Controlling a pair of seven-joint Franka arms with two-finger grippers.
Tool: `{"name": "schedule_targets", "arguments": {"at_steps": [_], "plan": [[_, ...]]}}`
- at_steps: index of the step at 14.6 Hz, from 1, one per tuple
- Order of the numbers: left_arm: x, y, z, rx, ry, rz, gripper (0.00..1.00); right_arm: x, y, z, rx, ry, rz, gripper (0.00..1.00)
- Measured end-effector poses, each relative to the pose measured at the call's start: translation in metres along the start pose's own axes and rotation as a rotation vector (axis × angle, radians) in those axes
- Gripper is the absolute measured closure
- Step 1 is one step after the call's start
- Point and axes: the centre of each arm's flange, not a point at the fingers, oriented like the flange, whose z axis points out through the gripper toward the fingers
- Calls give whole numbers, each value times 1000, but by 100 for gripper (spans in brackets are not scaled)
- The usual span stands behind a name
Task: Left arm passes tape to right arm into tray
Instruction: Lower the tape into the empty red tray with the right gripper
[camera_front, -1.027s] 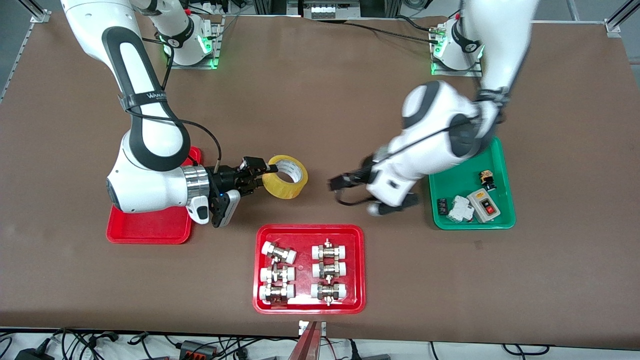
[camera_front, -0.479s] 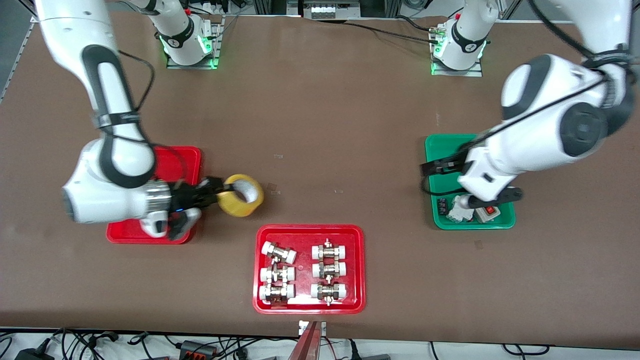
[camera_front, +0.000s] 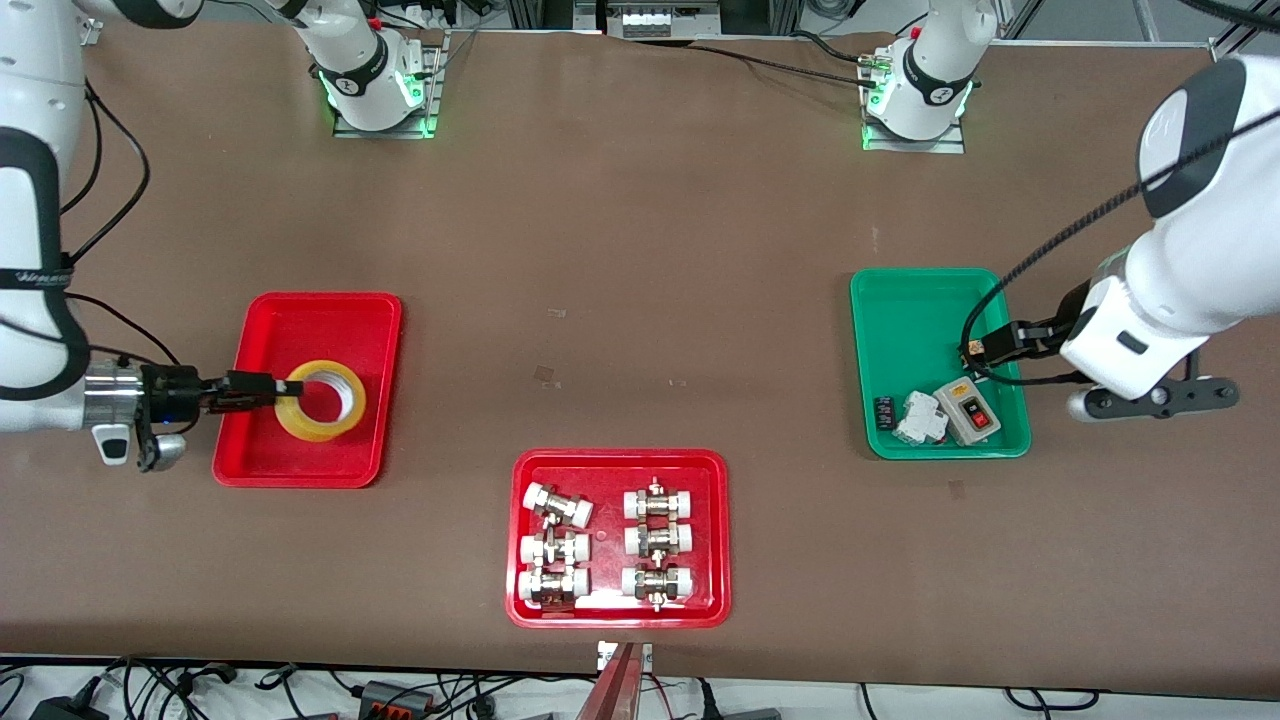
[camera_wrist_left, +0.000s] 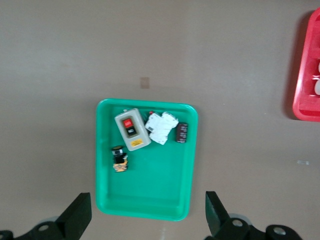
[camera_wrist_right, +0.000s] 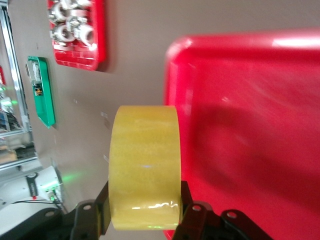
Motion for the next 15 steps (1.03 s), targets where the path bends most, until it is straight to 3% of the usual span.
{"name": "schedule_targets", "arguments": {"at_steps": [5,10,15], "plan": [[-24,-3,11,34,-47,0,0,-1,21,29,32,-40,25,44],[-39,-25,21,30,29,-30,0,-1,21,31,25,-50,23,0],[-45,-40,18,31,44,-53,0,1,17,37,22,-59,18,0]]}}
